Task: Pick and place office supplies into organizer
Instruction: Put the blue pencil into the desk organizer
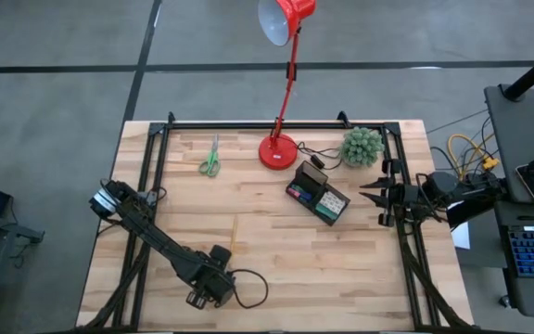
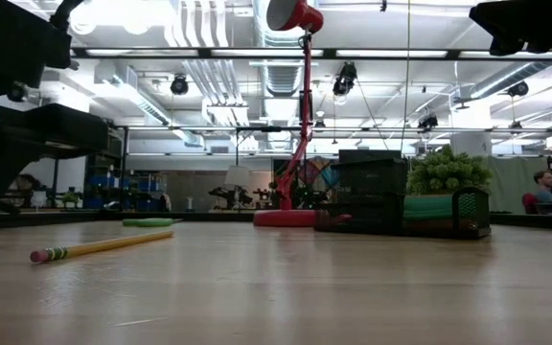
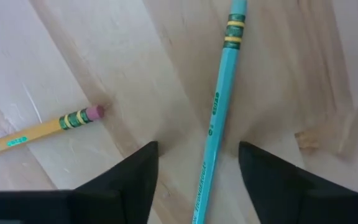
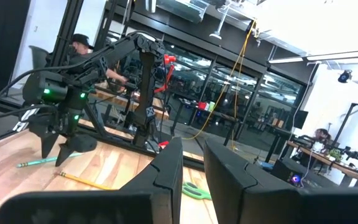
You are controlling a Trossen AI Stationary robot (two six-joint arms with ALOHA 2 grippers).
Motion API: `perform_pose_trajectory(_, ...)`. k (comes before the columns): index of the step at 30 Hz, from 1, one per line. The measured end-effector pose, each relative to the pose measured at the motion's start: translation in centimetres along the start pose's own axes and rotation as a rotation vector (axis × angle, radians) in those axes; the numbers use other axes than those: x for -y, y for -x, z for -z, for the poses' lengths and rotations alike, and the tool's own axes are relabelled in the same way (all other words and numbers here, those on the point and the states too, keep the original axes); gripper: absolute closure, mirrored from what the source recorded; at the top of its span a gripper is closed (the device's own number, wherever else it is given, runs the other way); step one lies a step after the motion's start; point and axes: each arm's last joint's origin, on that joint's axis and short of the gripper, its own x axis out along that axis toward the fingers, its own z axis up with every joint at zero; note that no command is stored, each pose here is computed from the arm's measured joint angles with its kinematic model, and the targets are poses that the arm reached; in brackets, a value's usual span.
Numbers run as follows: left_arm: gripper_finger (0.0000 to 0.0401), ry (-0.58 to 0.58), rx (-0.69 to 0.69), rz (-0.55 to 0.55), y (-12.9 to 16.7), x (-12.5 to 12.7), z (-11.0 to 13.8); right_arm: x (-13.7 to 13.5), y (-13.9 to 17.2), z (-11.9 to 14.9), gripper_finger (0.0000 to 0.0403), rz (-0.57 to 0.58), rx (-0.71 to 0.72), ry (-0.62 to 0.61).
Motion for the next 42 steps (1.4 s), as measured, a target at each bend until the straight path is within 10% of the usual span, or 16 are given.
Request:
perform_pose_trajectory(24, 0.0390, -0.023, 0.048, 0.004, -0.57, -0.02, -0.03, 0.00, 0.00, 0.00, 0.0346, 0.000, 0.001, 0.000)
perform_pose_trajectory(42, 0.0397, -0.019, 0.060, 0.009, 0.20, 0.07, -0.27, 0.00, 0.00, -0.01, 0.0346, 0.000, 0.001, 0.000)
